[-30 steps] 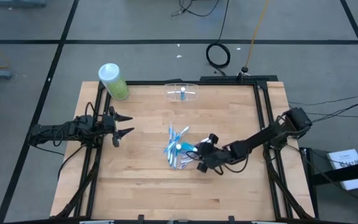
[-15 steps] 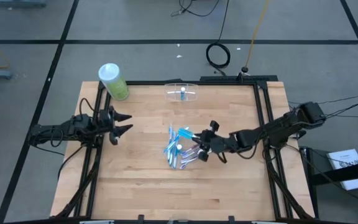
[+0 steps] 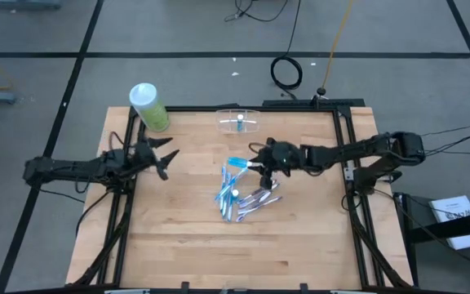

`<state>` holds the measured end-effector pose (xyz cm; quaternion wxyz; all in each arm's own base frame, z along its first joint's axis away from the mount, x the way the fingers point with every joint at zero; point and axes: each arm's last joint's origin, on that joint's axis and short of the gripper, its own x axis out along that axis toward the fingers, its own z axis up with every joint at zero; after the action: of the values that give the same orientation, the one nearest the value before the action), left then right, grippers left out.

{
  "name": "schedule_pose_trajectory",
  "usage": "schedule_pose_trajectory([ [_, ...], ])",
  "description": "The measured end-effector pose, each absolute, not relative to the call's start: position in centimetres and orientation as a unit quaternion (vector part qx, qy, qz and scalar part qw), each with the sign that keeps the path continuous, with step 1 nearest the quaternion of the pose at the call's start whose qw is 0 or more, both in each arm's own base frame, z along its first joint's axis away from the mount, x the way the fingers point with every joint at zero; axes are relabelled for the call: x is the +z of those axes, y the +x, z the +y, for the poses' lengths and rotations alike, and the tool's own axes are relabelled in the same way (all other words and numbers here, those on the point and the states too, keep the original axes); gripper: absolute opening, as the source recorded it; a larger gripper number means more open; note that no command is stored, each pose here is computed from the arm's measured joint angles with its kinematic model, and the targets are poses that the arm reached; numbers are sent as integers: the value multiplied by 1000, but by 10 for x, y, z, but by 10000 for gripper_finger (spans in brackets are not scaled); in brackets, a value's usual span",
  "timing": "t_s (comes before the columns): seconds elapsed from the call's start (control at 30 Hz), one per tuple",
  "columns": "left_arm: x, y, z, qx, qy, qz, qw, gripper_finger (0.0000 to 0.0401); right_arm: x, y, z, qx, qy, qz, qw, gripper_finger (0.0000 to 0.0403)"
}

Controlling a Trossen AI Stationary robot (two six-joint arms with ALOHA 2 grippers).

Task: Pick & Place toothbrushing station
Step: Put the mouthwash into the transparent organizer

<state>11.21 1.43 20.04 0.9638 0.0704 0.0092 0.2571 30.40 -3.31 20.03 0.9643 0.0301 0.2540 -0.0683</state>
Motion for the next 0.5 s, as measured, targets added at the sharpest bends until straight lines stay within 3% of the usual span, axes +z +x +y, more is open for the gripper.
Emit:
schedule_pose_trajectory([
  [0.2, 183, 148, 14, 240, 251, 107, 932, 241, 209, 306, -48, 1, 52, 206, 977, 86],
  [0.5, 184, 189, 13, 224, 360, 81, 902, 241, 219, 307, -56, 63, 61, 150, 985, 86],
])
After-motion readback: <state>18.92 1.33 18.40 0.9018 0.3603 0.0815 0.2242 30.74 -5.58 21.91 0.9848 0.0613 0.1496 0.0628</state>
